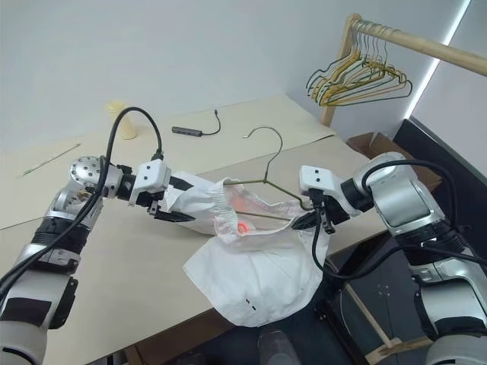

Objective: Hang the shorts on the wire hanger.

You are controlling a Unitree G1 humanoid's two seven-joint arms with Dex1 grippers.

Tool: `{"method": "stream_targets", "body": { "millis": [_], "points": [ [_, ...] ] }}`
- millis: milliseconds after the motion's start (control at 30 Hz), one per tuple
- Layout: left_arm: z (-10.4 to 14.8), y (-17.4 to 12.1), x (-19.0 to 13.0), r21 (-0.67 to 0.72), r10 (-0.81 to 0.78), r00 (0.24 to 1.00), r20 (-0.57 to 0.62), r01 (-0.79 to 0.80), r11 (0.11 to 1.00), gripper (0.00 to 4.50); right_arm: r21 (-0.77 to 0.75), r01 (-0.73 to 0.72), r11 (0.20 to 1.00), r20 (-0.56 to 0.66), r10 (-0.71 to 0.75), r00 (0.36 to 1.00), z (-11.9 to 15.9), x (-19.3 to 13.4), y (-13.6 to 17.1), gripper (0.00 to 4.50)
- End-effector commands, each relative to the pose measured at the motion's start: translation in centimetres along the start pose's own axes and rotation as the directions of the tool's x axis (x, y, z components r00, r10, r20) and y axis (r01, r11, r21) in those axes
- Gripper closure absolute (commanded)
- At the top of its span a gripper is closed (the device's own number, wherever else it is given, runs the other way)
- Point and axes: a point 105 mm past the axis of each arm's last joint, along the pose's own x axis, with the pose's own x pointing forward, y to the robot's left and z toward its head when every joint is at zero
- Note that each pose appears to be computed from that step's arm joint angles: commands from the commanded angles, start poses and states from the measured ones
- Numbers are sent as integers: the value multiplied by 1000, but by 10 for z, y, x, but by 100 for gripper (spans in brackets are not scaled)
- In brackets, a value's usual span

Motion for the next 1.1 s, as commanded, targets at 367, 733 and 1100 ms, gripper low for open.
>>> {"method": "stream_targets", "body": {
  "millis": [367,733,1100],
  "points": [
    [-5,17,-7,13,96,995,-25,-96,995,447,-15,16,1000,44,-16,999,14,-20,1,450],
    [-42,11,-23,-137,219,972,-80,-229,964,447,7,24,1000,46,-24,999,10,-24,1,450],
    [2,7,-30,-52,154,985,77,-150,987,335,-12,16,1000,67,-15,998,18,-22,-3,450]
  ]
}}
